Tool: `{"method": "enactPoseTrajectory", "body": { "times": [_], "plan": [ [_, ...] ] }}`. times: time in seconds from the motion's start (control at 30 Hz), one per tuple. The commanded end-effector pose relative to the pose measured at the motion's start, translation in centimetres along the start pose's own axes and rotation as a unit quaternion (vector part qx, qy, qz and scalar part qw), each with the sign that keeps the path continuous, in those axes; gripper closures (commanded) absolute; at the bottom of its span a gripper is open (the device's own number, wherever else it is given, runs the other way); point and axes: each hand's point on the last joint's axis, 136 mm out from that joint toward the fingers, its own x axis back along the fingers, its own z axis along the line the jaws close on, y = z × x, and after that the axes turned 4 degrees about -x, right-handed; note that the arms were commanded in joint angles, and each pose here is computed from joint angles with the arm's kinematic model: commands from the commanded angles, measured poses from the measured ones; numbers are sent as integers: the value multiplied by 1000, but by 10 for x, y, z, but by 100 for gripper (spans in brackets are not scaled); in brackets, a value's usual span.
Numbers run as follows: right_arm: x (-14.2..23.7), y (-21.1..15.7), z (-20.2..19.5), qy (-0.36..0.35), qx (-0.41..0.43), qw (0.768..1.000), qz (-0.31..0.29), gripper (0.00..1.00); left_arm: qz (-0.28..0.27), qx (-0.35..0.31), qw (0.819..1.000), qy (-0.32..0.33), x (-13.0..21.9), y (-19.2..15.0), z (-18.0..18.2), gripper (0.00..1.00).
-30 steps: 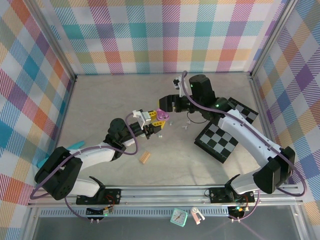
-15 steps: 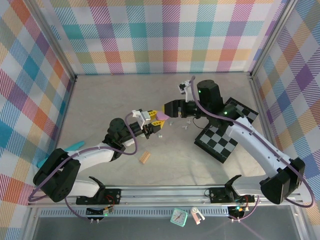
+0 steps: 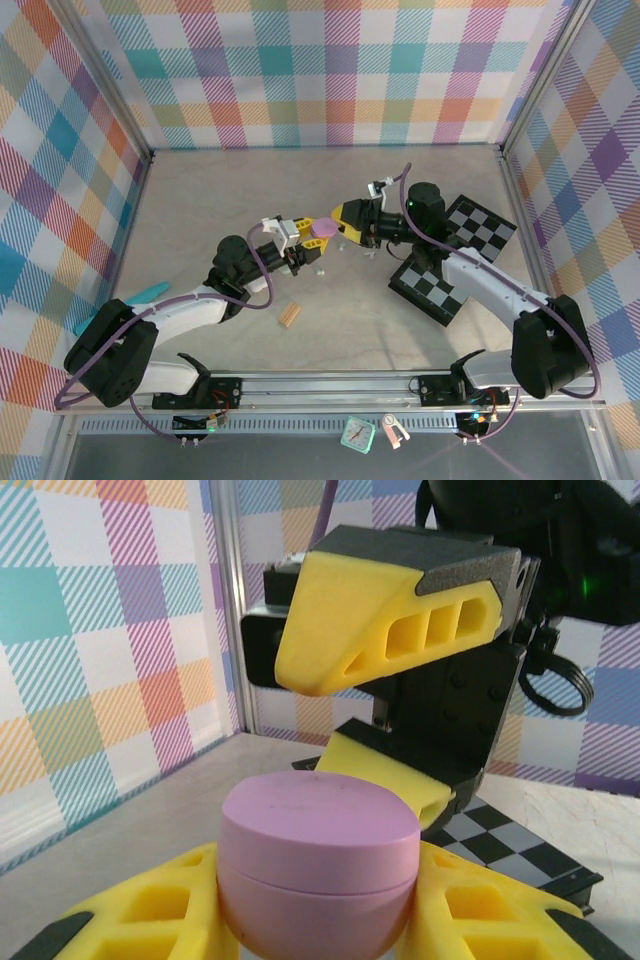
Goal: Insert wireless bluetooth earbuds into charging case
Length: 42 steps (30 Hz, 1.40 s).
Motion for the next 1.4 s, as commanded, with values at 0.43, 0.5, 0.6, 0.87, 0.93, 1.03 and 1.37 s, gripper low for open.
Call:
{"method": "enactPoseTrajectory", "body": {
  "times": [0.43,0.5,0.6,0.87,0.93,1.03,1.37],
  "plan": [
    [-15,-6,41,90,-10,995,42,59,-55,-12,998,10,-11,27,9,75],
    [-16,-5,40,89,-11,995,40,65,-54,-13,998,10,-11,27,9,75],
    [-17,-3,38,85,-11,996,36,74,-53,-13,998,10,-11,26,8,75],
    [-12,11,10,11,-5,1000,-8,80,-6,-16,1000,24,-4,3,8,38],
    [-10,17,-4,-29,5,999,-26,81,6,-18,999,32,2,-3,9,26],
    [-8,30,-23,-81,23,995,-47,82,39,-11,998,40,12,-17,8,20],
    [-29,96,-90,-215,68,971,-78,80,166,26,983,80,55,-60,3,0]
  ]
}}
